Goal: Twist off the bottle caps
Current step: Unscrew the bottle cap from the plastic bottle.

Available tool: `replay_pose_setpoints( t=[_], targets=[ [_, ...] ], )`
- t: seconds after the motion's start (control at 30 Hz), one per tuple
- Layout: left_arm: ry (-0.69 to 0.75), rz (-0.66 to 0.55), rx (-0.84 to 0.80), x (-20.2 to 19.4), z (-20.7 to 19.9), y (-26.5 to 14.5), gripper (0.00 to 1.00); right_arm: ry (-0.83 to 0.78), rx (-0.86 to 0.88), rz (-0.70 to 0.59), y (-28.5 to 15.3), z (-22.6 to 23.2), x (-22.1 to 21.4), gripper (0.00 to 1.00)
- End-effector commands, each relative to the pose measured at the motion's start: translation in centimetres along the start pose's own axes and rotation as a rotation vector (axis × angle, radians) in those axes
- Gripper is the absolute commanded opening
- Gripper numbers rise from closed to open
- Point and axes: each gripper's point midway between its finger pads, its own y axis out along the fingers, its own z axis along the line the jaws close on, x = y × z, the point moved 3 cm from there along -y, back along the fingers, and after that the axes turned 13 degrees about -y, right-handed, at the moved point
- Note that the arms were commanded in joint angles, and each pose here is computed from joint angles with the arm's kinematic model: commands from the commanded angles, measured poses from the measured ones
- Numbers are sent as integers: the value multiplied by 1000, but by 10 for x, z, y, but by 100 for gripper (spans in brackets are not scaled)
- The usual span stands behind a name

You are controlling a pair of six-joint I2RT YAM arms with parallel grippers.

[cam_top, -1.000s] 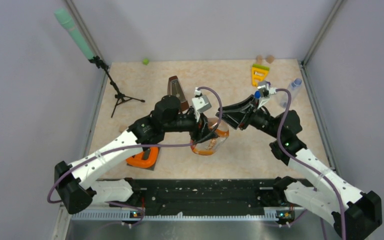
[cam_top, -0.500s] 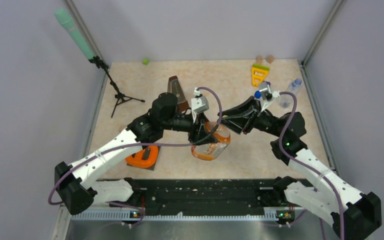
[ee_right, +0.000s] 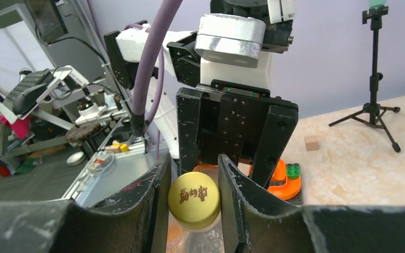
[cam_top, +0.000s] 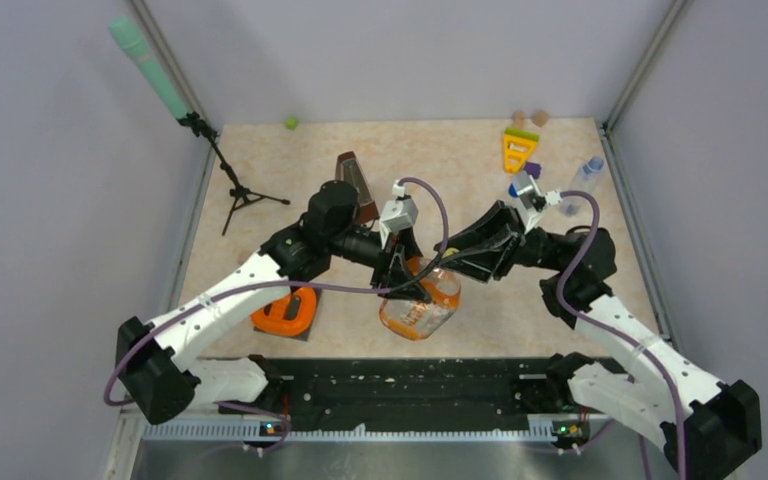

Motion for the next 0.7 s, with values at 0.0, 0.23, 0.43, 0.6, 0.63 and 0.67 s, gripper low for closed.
replay_pose_setpoints(
  t=[0.0,0.23,0.43,0.6,0.63,0.67],
  targets=[
    [37,36,-143,-3,-24,-10,0,-135,20,-78,-5,6,29,3],
    [34,64,-231,-6,-33,-10,0,-174,56,-75,-7,12,30,2],
    [28,88,-306,-8,-38,-11,0,-193,74,-99,-8,17,30,2],
    [16,109,-360,-10,-40,-11,0,-210,115,-132,-10,23,31,2],
    [19,112,-370,-11,-40,-11,0,-209,123,-140,-10,24,31,2],
    [29,114,-387,-10,-42,-11,0,-216,137,-156,-11,26,32,2]
  ],
)
